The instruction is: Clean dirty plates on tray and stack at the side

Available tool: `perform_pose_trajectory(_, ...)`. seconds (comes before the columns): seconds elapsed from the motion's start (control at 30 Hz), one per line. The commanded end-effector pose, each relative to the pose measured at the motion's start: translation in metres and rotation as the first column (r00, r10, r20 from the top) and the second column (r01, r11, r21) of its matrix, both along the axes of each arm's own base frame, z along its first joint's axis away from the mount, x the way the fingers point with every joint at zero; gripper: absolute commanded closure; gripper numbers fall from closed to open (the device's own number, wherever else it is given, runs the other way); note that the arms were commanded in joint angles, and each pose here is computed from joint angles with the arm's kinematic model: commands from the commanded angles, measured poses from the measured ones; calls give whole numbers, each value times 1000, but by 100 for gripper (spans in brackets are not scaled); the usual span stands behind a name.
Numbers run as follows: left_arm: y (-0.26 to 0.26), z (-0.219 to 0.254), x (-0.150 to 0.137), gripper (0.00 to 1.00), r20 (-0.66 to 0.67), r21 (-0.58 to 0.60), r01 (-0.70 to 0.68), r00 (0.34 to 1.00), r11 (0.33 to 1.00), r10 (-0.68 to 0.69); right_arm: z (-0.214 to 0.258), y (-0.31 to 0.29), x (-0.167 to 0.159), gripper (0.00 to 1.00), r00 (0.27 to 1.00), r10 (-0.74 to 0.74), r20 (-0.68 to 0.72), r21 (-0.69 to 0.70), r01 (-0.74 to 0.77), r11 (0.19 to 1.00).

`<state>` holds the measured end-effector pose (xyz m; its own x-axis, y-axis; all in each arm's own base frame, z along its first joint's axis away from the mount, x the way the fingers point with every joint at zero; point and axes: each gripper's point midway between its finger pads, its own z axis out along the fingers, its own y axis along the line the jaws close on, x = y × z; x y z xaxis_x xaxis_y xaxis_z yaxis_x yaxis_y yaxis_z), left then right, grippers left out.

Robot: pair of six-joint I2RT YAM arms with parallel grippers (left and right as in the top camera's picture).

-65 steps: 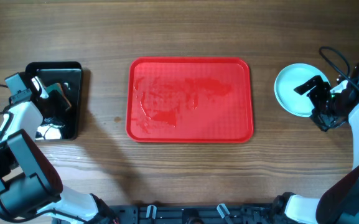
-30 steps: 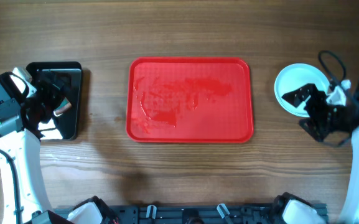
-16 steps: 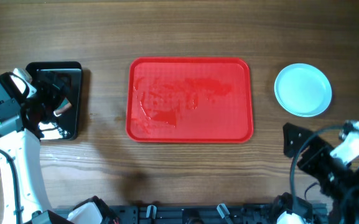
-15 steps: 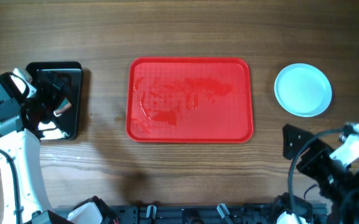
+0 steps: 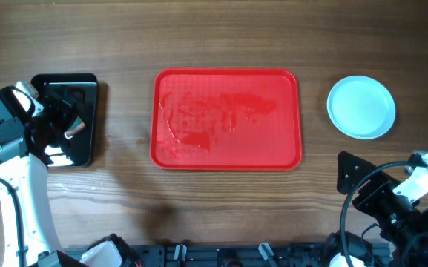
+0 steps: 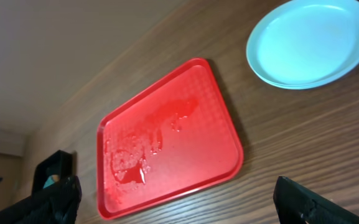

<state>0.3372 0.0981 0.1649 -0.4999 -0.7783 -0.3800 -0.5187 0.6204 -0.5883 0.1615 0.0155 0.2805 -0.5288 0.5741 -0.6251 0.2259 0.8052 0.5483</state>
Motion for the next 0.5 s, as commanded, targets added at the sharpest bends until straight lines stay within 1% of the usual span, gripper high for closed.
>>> perform_pose_trajectory(0.0, -4, 6, 1, 0, 22, -9, 11, 1000, 1000, -11, -4, -2, -4, 0, 1000, 1, -7, -44, -1, 999)
perform_pose_trajectory(0.07, -4, 6, 1, 0, 22, -9, 11, 1000, 1000, -11, -7, 1, -1, 0, 1000, 27, -4, -45, -27, 999)
perform_pose_trajectory(0.2, -4, 6, 1, 0, 22, -9, 11, 1000, 1000, -11, -27, 17, 13, 0, 986, 156, 63, -70, -152, 986)
perform_pose_trajectory(0.27, -4, 6, 1, 0, 22, -9, 11, 1000, 1000, -11, -41, 29, 22, 0, 965, 215, 150, -69, -206, 976)
perform_pose_trajectory(0.37, -4, 6, 1, 0, 22, -9, 11, 1000, 1000, -11, -50, 41, 29, 0, 931, 248, 267, -57, -242, 969)
perform_pose_trajectory(0.47, -4, 6, 1, 0, 22, -9, 12, 1000, 1000, -11, -53, 53, 35, 0, 872, 288, 396, -65, -286, 956)
